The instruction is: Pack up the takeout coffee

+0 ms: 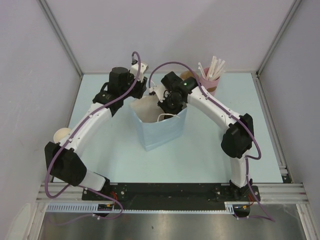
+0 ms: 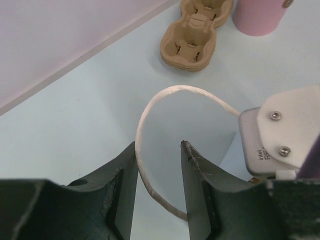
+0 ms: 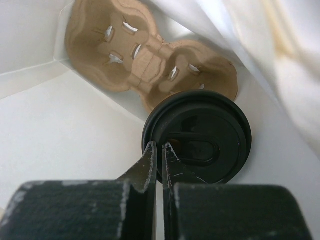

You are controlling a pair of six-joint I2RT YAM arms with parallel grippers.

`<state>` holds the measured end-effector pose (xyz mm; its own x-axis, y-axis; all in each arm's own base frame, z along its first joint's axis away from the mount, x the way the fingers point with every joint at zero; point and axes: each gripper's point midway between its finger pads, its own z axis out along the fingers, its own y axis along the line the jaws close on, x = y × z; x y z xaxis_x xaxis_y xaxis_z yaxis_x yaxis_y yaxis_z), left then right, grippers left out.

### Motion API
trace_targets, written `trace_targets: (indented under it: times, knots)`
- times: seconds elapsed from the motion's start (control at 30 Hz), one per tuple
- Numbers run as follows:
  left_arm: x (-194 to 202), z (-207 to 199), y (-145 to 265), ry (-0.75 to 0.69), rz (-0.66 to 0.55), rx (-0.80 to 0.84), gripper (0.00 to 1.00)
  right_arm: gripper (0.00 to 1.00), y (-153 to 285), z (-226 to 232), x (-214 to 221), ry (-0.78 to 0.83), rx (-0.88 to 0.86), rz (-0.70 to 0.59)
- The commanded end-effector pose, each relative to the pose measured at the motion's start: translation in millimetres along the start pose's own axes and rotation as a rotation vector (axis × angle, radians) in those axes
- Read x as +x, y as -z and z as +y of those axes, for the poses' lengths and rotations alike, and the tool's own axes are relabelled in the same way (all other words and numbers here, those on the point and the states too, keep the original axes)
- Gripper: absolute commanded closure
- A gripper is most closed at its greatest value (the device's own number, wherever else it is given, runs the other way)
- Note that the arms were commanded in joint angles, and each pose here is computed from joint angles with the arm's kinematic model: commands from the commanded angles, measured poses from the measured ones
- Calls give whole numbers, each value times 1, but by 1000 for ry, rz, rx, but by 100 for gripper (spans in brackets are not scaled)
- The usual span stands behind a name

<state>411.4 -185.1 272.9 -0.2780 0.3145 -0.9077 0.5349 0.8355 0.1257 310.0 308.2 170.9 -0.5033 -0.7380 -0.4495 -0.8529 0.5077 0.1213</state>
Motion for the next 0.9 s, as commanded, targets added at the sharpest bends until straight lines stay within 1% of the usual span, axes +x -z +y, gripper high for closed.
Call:
trace_targets:
  times: [0.0,0.33,0.53,0.7,0.87]
  knots:
    - [4,15,-7,16,23,-86,57,100,2,2,8,16,2,47]
    - [17,21,-15,17,77,-118,57,100,14,6,-10,44,6,-20]
    - [22,23,-19,21,108,-130,58,100,15,8,-12,67,1,-25]
    - [24,29,-21,26,118,-163,57,100,13,12,-5,80,-9,1]
    - [16,32,-16,26,98,-179,57,100,2,10,12,67,-11,68]
